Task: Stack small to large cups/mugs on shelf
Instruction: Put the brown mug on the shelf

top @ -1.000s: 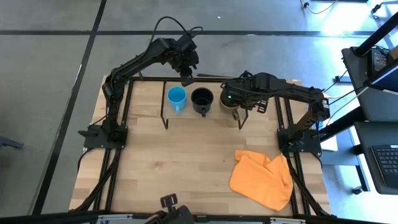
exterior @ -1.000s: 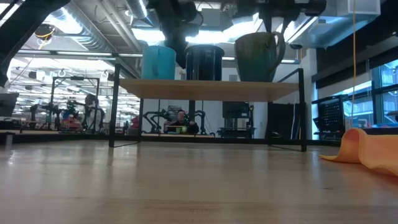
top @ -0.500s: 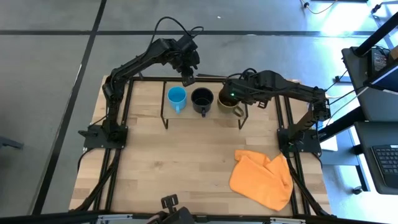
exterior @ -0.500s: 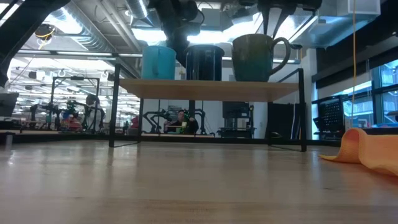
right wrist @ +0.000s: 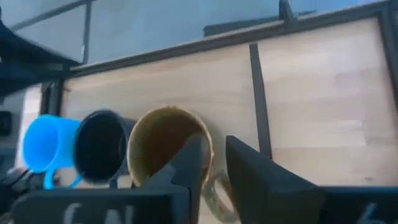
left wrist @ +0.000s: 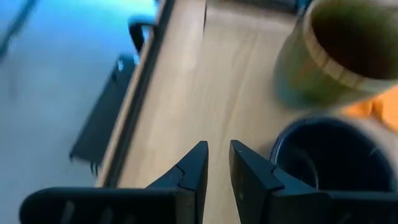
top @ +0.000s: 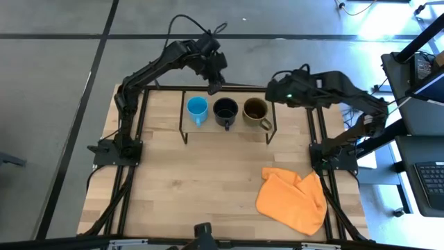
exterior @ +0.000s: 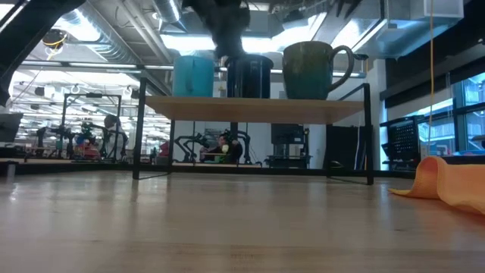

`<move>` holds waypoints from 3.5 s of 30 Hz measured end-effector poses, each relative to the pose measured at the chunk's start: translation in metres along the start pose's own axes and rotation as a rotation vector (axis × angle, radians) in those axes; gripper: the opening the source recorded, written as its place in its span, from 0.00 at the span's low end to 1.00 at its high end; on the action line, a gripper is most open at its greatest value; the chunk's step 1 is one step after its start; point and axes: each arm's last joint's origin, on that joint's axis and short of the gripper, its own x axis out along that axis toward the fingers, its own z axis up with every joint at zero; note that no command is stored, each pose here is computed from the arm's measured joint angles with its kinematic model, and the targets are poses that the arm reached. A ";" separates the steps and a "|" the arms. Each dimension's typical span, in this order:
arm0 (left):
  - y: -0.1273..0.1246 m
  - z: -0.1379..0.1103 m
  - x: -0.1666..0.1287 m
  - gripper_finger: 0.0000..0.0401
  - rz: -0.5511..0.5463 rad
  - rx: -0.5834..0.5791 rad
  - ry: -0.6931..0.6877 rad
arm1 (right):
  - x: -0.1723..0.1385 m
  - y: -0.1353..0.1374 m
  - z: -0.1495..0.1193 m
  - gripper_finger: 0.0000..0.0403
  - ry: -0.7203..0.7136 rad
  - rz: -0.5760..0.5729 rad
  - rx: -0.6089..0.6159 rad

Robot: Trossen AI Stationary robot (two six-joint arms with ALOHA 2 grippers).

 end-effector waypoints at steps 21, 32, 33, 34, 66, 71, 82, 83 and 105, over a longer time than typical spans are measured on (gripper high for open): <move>-0.002 0.029 0.025 0.00 -0.365 -0.082 -0.218 | 0.026 -0.043 -0.028 0.01 0.162 -0.139 -0.042; 0.004 0.025 0.065 0.00 -0.377 -0.144 -0.154 | 0.062 -0.045 -0.055 0.01 0.213 -0.157 -0.067; 0.004 0.024 0.066 0.00 -0.378 -0.147 -0.150 | 0.064 -0.045 -0.056 0.01 0.208 -0.146 -0.063; 0.004 0.024 0.068 0.00 -0.378 -0.151 -0.145 | 0.067 -0.044 -0.057 0.01 0.204 -0.138 -0.063; -0.011 0.028 0.070 0.01 -0.402 -0.100 -0.147 | 0.087 -0.020 -0.066 0.01 0.174 0.042 -0.044; -0.012 0.021 0.082 0.01 -0.413 -0.124 -0.079 | 0.087 -0.019 -0.066 0.01 0.174 0.041 -0.045; -0.014 0.017 0.088 0.01 -0.404 -0.121 -0.036 | 0.088 -0.019 -0.066 0.01 0.173 0.042 -0.067; -0.015 0.015 0.087 0.01 -0.407 -0.121 -0.023 | 0.088 -0.019 -0.066 0.01 0.173 0.042 -0.067; -0.015 0.017 0.087 0.01 -0.428 -0.111 -0.045 | 0.088 -0.019 -0.066 0.01 0.169 0.050 -0.084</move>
